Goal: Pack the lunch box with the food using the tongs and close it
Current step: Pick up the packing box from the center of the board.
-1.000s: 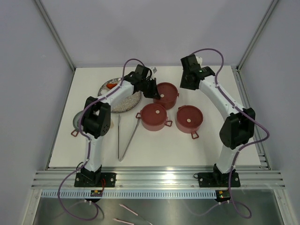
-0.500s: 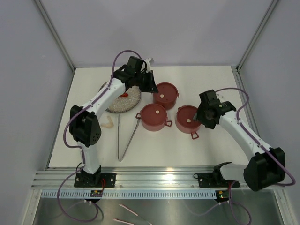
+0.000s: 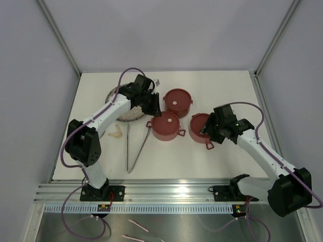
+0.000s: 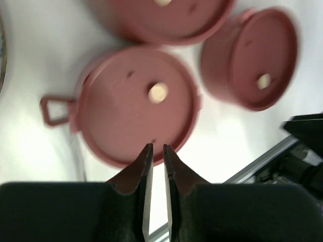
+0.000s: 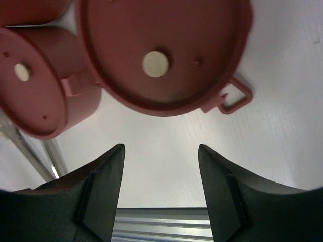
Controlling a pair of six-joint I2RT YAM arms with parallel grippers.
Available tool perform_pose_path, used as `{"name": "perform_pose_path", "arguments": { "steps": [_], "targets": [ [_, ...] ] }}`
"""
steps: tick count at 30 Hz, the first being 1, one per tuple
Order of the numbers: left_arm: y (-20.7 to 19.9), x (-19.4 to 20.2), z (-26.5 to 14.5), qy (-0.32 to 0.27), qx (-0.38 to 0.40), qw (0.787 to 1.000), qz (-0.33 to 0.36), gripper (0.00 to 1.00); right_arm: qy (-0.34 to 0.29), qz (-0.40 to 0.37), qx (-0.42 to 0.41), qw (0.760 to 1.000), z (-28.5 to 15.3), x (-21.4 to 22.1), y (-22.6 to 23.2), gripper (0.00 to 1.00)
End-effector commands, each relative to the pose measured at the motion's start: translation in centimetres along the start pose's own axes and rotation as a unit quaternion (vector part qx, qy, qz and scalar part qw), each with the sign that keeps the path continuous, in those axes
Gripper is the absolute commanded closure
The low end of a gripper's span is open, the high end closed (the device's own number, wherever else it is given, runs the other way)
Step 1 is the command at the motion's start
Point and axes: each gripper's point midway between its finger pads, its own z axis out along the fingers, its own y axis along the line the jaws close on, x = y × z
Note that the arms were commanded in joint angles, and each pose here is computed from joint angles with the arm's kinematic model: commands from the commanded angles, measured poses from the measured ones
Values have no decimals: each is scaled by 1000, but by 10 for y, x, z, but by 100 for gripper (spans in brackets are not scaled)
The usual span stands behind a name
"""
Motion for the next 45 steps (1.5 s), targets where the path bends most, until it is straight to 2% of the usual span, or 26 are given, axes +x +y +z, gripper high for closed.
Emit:
{"name": "perform_pose_path", "arguments": {
  "steps": [1, 4, 5, 6, 9, 14, 15, 20, 28, 33, 38, 45],
  "targets": [
    [20, 9, -17, -20, -37, 999, -8, 75, -28, -58, -109, 992, -18, -22, 62, 33],
    [36, 16, -13, -14, -41, 999, -28, 61, -15, -97, -137, 986, -13, -23, 89, 34],
    [40, 16, -12, -15, -44, 998, -30, 50, 1, -109, -135, 985, -3, -17, 94, 33],
    [50, 16, -10, -18, -50, 998, -40, 46, 18, -111, -145, 983, 1, -13, 100, 33],
    [64, 14, -5, -18, -42, 997, -61, 41, 45, -106, -173, 978, 16, -7, 119, 35],
    [77, 19, 5, -19, -33, 996, -76, 40, 67, -89, -190, 975, 41, -6, 138, 36],
    [76, 16, 7, -28, -28, 996, -78, 34, 72, -91, -198, 973, 44, -5, 143, 36],
    [77, 23, 23, -15, 10, 996, -89, 33, 102, -87, -172, 976, 70, 3, 140, 38],
    [87, 29, 32, -6, 3, 995, -102, 35, 116, -88, -156, 977, 90, 11, 140, 39],
    [90, 32, 36, -1, 4, 994, -106, 37, 121, -81, -155, 977, 96, 16, 140, 40],
    [89, 34, 36, 1, 8, 994, -108, 39, 131, -63, -173, 974, 96, 23, 150, 47],
    [86, 36, 35, 2, 14, 994, -106, 40, 110, -51, -179, 976, 100, 19, 156, 50]
  ]
}}
